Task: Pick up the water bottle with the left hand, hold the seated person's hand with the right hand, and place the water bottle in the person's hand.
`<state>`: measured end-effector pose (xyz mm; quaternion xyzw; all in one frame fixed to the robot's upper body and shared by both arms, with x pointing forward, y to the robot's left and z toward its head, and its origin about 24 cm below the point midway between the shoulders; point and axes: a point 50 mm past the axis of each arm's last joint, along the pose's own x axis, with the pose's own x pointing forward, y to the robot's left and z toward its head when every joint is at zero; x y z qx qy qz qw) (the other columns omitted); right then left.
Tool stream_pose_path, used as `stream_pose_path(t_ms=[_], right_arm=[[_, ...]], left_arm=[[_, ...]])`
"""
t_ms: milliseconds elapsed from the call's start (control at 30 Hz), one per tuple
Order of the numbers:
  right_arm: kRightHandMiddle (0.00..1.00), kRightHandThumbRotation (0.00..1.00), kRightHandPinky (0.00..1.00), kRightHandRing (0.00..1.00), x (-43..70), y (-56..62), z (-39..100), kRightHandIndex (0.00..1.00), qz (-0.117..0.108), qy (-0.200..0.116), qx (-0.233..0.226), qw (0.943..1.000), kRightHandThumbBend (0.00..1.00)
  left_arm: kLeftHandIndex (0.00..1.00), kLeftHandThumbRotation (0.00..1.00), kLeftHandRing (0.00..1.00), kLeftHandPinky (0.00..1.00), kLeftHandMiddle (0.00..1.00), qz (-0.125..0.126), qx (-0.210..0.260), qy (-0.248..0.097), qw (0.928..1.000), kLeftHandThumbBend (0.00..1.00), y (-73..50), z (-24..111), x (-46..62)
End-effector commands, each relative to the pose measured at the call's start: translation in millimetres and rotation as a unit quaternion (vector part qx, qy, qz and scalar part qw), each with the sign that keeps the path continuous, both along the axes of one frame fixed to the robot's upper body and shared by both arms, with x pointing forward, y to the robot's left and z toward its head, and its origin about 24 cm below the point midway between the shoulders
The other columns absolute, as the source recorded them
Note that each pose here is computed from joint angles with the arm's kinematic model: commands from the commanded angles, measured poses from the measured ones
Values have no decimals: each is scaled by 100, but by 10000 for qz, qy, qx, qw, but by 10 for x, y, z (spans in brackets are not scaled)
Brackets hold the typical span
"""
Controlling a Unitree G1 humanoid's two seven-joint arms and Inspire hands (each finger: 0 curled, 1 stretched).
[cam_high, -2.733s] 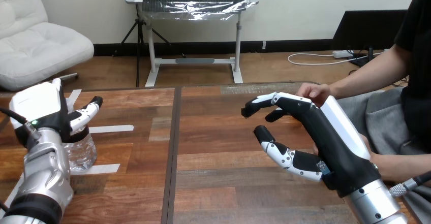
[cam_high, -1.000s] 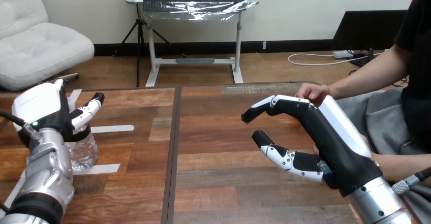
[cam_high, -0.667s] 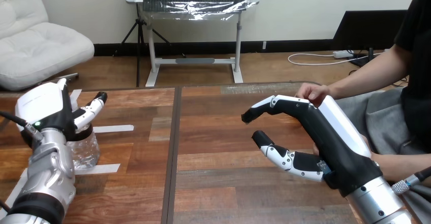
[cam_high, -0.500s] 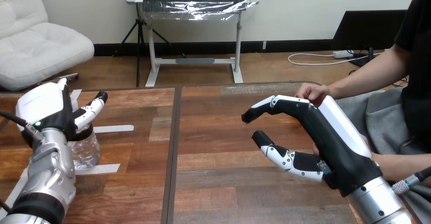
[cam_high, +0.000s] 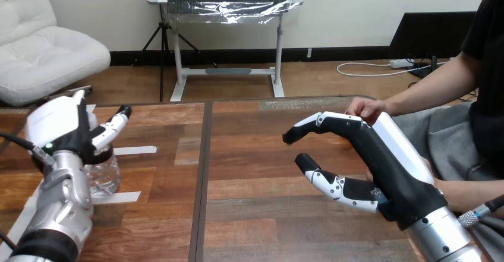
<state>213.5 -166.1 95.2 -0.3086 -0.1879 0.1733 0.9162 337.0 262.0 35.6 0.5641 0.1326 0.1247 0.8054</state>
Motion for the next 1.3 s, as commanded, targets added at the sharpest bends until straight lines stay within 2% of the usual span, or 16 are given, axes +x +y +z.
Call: stream_pose_path(t_ms=[0, 700, 1267], right_arm=[[67, 0, 76, 75, 99, 16, 249, 61, 92, -558, 98, 9984, 34], [66, 0, 74, 74, 106, 21, 246, 61, 84, -602, 53, 9981, 36], [67, 0, 74, 75, 108, 13, 246, 61, 85, -551, 80, 9984, 36]], left_arm=[[92, 100, 89, 85, 91, -271, -190, -304, 9990, 57, -168, 64, 48], [91, 100, 88, 85, 91, -543, -469, -432, 9965, 58, -306, 66, 32], [93, 100, 88, 86, 90, -869, -435, -475, 9941, 62, -469, 50, -38]])
